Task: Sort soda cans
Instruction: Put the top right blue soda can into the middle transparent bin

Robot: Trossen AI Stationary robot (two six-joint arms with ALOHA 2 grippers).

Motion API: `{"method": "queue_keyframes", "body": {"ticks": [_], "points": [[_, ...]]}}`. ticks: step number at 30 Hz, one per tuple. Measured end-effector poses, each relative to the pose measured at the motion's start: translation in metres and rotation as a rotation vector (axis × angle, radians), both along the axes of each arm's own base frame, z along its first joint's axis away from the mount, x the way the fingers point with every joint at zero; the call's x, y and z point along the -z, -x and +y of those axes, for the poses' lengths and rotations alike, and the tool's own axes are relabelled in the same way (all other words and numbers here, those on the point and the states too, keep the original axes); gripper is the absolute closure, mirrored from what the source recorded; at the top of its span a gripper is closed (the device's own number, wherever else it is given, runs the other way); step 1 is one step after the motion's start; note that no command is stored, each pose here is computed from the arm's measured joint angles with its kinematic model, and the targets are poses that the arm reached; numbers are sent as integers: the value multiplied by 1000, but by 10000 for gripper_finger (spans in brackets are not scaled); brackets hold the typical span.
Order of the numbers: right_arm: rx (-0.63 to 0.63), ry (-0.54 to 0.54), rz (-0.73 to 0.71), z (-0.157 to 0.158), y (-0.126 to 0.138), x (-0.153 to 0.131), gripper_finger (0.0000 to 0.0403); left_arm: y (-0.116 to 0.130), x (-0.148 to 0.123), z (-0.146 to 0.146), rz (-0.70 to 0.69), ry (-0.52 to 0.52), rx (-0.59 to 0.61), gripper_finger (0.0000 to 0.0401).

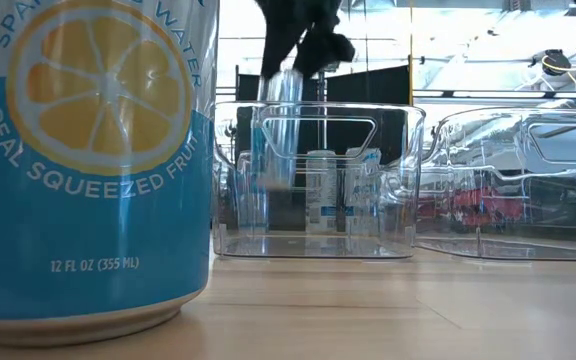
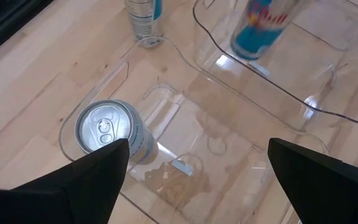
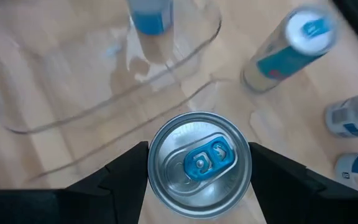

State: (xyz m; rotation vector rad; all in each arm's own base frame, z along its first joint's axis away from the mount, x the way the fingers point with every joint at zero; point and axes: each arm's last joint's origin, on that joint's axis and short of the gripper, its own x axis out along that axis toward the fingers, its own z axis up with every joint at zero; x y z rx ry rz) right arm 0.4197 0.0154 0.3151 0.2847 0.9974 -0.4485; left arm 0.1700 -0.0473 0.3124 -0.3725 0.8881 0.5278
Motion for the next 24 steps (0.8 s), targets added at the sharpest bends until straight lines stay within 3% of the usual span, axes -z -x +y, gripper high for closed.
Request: {"method": "queue_keyframes", "body": {"ticks": [8,24], "points": [[7,57,58,-10,-14,25,165,0,0,0,0,-1,0,8],[3,54,114,-25,-28,53,165,0,0,0,-1,-1,0,8]]}}
